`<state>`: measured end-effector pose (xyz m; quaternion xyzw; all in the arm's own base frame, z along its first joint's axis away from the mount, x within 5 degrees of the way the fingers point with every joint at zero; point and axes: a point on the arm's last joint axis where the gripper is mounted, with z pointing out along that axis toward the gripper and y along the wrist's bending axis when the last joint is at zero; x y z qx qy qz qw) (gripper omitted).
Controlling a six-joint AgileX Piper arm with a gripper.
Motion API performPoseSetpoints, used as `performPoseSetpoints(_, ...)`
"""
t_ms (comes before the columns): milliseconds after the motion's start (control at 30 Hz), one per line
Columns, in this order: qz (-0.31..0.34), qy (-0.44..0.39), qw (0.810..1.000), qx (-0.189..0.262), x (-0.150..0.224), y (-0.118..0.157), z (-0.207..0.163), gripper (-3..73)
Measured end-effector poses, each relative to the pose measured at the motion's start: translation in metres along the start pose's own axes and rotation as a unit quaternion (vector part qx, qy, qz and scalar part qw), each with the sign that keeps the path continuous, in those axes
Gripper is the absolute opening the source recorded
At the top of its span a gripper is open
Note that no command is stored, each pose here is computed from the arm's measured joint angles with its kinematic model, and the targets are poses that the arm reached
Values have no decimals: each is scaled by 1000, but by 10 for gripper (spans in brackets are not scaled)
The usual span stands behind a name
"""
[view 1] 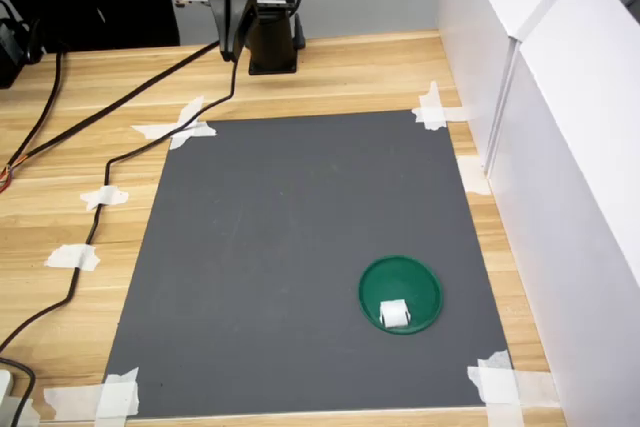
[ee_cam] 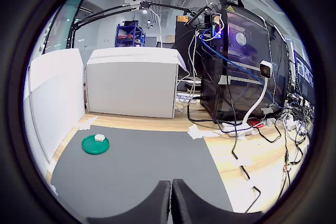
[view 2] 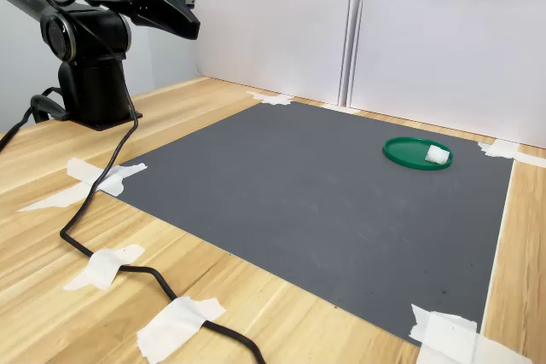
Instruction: Grasp a white terminal and put it on the green lid.
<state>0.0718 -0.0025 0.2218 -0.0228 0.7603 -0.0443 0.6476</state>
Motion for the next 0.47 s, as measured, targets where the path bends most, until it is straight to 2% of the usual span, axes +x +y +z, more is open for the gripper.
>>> performPoseSetpoints(167, 0, 1, 1000, -2, 15, 2, -6, -16)
performPoseSetpoints(467, -1, 19, 1000, -7, 22, 3, -11, -16)
